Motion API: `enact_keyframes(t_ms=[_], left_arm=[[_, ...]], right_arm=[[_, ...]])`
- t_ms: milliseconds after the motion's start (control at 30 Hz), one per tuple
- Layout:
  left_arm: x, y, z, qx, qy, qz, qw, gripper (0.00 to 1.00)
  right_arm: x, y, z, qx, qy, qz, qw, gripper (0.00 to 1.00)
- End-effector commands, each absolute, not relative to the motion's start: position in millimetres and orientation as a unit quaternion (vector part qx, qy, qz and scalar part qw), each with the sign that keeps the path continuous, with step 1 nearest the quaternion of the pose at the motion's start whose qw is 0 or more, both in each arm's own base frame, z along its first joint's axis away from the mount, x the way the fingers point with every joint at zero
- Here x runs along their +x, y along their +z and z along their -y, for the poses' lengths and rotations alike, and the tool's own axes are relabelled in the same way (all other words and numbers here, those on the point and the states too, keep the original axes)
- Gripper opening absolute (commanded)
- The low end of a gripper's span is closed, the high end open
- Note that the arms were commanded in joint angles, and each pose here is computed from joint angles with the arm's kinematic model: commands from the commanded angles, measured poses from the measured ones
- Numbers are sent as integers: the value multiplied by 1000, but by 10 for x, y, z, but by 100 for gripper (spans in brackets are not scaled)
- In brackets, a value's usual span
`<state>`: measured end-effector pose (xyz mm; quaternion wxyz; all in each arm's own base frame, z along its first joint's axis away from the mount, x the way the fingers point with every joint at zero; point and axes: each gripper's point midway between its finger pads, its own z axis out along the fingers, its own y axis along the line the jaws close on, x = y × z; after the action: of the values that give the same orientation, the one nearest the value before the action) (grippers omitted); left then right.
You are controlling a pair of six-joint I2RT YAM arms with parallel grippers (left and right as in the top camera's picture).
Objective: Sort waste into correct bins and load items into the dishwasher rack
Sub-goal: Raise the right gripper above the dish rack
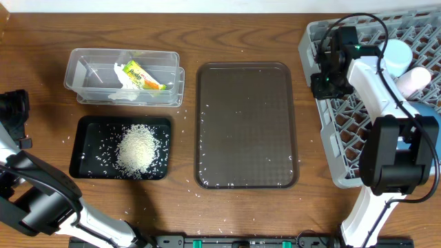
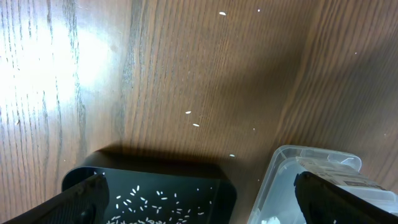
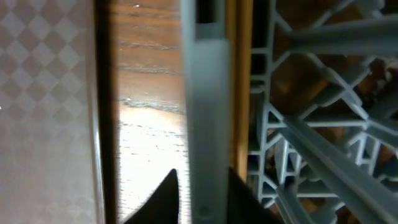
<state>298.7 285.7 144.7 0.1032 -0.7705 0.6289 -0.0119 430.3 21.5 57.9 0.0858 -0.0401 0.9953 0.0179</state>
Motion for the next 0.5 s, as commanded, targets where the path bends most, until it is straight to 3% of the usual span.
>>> enact_keyframes(t_ms=[0, 267, 467], left_arm=[[2967, 1441, -2868, -772, -9, -627, 100, 98], [2968, 1441, -2869, -772, -9, -627, 100, 98], [2968, 1441, -2869, -772, -9, -627, 100, 98]], right_arm=[[4325, 578, -280, -5, 34, -995, 90, 13], [4427, 599, -297, 55, 41, -992, 109, 6], [4484, 615, -406, 87, 49, -988, 120, 7]])
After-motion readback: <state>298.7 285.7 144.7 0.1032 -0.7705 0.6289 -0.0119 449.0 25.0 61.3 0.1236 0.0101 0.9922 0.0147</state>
